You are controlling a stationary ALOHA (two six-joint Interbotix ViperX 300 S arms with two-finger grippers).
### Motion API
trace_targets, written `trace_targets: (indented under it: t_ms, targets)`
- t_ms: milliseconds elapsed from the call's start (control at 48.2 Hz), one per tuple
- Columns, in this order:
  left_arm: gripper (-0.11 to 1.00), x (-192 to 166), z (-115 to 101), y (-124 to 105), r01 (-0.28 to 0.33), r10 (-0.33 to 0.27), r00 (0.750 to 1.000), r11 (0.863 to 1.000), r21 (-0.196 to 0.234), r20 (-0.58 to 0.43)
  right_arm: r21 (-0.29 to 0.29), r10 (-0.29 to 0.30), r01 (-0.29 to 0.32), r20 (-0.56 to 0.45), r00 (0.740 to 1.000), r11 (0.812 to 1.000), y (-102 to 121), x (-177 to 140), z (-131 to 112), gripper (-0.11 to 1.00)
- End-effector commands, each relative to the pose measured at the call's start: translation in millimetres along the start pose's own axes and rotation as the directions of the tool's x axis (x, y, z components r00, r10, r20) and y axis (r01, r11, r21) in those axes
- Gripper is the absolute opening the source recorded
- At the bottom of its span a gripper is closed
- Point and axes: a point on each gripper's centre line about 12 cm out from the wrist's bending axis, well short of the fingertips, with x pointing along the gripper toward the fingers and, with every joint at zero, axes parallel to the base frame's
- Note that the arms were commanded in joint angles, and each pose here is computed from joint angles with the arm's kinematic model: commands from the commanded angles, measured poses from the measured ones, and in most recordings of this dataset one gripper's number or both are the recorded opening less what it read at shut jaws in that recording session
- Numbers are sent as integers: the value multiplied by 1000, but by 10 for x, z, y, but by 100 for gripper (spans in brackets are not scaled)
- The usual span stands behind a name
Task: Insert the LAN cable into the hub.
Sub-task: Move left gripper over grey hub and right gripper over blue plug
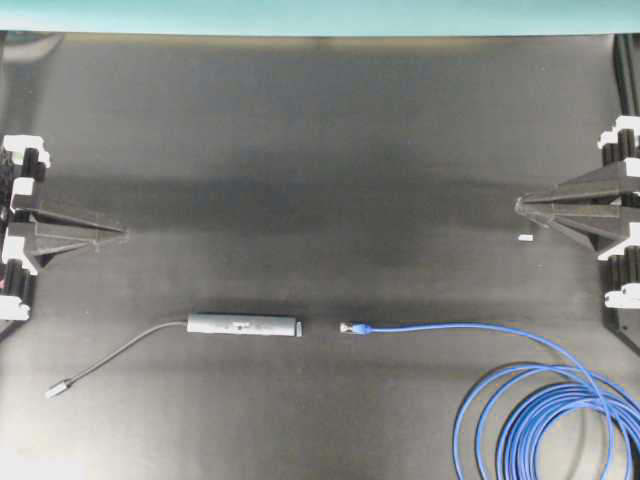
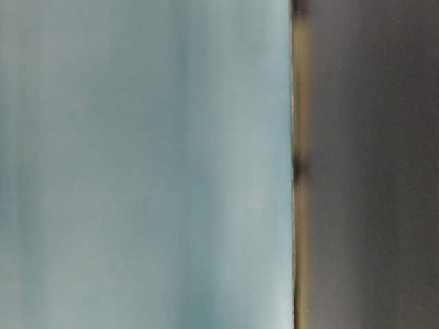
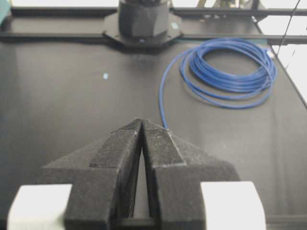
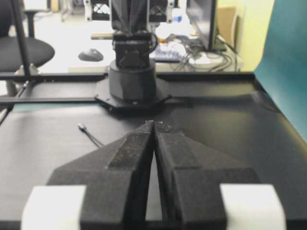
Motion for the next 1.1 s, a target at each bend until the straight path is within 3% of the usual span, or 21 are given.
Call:
trace_targets:
  t_ms: [0,166,269,435,643,829,891,974,1078]
  targets:
    - [6,96,-97,-72,39,-39,998,999,-11,-49,9,-21,21,-18,1000,1000,-40,36,-29,3]
    - [0,242,-224,-101,40,-51,992,995,-87,-118,84,-24,42,-198,980,996,-45,190,-139,0]
    - [0,349,-279,-148,56,-69,985,995,-84,-157,96,-11,42,-298,955,994,-21,299,-208,0]
    - [0,507,-488,-210,65,-86,954,995,-81,-287,98,27,19,-444,896,995,70,426,-401,0]
    - [0,652,-640,-240,64,-89,918,995,-77,-387,98,65,-6,-604,794,995,185,511,-677,0]
    - [0,726,-710,-265,70,-95,909,995,-76,-405,92,65,-8,-644,762,996,202,631,-763,1]
    - [0,741,-746,-267,68,-95,906,995,-79,-412,90,66,-9,-651,756,996,208,667,-792,5]
    - [1,759,-834,-265,62,-93,895,995,-84,-435,85,65,-11,-664,745,996,211,702,-842,22]
    - [24,789,-932,-275,61,-95,890,994,-92,-446,87,74,-20,-682,728,996,251,727,-937,52]
